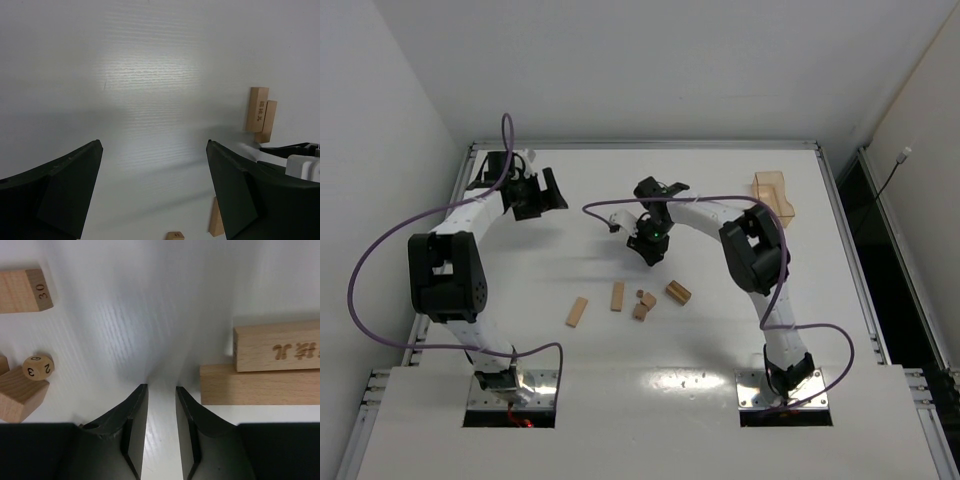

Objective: Build the wood block tower

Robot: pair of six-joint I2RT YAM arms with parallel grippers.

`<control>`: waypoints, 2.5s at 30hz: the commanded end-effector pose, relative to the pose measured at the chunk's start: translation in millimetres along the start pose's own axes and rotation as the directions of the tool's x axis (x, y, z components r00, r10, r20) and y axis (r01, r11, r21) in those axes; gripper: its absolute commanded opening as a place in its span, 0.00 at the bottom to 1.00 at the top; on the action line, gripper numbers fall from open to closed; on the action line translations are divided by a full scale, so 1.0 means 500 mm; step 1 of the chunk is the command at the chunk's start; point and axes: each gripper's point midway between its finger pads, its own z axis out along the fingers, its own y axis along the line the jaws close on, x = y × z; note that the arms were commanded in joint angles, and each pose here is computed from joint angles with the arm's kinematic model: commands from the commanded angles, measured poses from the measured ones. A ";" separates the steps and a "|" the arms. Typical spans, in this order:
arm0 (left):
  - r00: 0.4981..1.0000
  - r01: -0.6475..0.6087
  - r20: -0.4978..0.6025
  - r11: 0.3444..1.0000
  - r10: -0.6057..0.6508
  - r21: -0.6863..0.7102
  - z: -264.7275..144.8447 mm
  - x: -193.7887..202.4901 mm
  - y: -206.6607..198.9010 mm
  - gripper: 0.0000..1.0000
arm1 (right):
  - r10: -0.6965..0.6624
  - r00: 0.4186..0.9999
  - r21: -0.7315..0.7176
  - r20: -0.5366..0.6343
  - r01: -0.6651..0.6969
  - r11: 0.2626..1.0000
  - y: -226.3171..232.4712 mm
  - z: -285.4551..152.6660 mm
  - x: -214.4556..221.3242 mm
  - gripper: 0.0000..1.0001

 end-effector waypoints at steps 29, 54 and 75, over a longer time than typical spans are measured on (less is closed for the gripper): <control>1.000 -0.001 0.021 0.998 -0.001 0.056 0.008 -0.027 -0.013 0.82 | 0.030 0.999 0.031 0.013 -0.030 0.999 -0.052 -0.004 -0.019 0.38; 1.000 -0.001 0.019 0.998 0.000 0.065 0.011 -0.029 -0.015 0.82 | 0.026 0.999 -0.035 0.024 -0.025 0.999 -0.011 -0.024 -0.002 0.07; 0.995 -0.100 0.022 0.995 0.100 0.008 -0.017 0.010 -0.046 0.82 | 0.358 0.883 0.378 0.305 -0.457 0.805 -0.129 -0.302 0.046 0.00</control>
